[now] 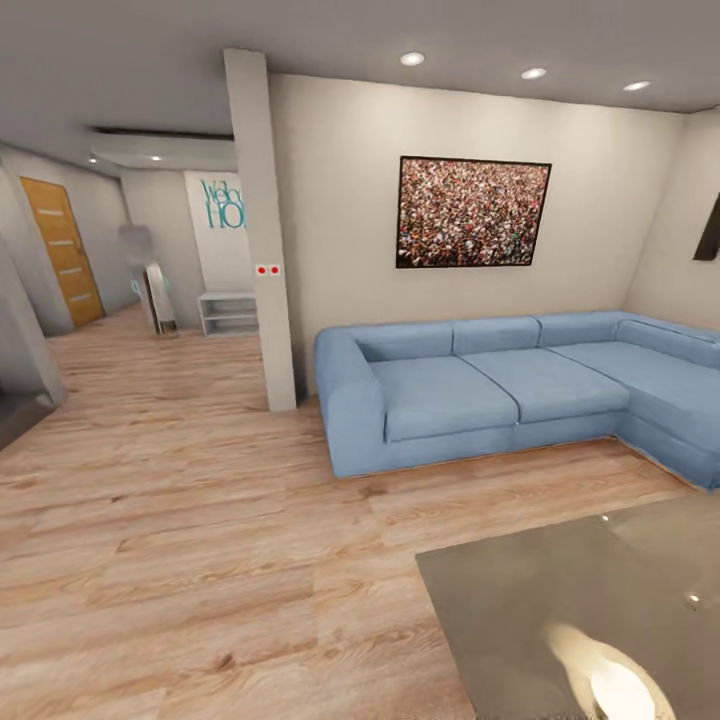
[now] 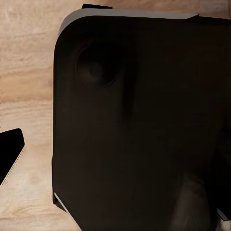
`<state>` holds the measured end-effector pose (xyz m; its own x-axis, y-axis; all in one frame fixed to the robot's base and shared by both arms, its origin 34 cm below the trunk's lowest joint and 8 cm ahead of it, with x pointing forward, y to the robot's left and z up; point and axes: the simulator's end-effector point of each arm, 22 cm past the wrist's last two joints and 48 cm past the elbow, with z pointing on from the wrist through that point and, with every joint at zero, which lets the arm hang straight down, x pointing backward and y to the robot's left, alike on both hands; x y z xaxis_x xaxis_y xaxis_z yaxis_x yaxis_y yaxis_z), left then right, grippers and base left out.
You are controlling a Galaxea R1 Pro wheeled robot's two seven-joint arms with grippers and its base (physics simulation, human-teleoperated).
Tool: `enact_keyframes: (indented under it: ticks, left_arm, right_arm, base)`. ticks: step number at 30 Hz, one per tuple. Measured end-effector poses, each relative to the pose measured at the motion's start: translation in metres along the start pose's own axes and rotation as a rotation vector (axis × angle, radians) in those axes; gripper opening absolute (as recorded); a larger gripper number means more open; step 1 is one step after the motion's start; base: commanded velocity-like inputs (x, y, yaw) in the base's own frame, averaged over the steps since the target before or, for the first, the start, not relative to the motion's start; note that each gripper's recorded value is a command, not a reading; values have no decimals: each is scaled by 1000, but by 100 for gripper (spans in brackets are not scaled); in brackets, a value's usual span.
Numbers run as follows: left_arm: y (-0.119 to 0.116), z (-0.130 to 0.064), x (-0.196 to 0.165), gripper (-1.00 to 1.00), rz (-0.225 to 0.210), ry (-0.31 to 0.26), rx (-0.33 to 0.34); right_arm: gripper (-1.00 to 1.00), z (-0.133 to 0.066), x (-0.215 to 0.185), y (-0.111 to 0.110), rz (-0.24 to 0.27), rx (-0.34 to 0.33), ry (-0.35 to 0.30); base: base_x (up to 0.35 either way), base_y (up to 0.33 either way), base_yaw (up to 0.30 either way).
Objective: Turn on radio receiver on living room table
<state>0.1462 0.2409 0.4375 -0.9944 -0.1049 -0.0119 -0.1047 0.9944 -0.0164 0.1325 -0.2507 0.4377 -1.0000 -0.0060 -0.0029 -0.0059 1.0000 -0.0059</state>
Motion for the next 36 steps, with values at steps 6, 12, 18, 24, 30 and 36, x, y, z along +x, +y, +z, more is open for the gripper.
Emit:
enact_keyframes:
  ticks: [6, 12, 18, 24, 30, 36]
  left_arm:
    - [0, 0, 0, 100, 0, 0, 0]
    - [-1, 0, 0, 100, 0, 0, 1]
    - [-1, 0, 0, 100, 0, 0, 2]
    - [-1, 0, 0, 100, 0, 0, 2]
    - [-1, 0, 0, 100, 0, 0, 2]
    - [-2, 0, 0, 100, 0, 0, 2]
  right_arm:
    - [100, 0, 0, 0, 0, 0, 0]
    - [100, 0, 0, 0, 0, 0, 0]
    - [100, 0, 0, 0, -1, 0, 0]
    - [100, 0, 0, 0, 0, 0, 0]
    - [100, 0, 0, 0, -1, 0, 0]
    - [100, 0, 0, 0, 0, 0, 0]
  base:
    - [0, 0, -293]
    - [0, 0, -293]
    - [0, 0, -293]
    - [0, 0, -293]
    - [0, 0, -293]
    - [0, 0, -293]
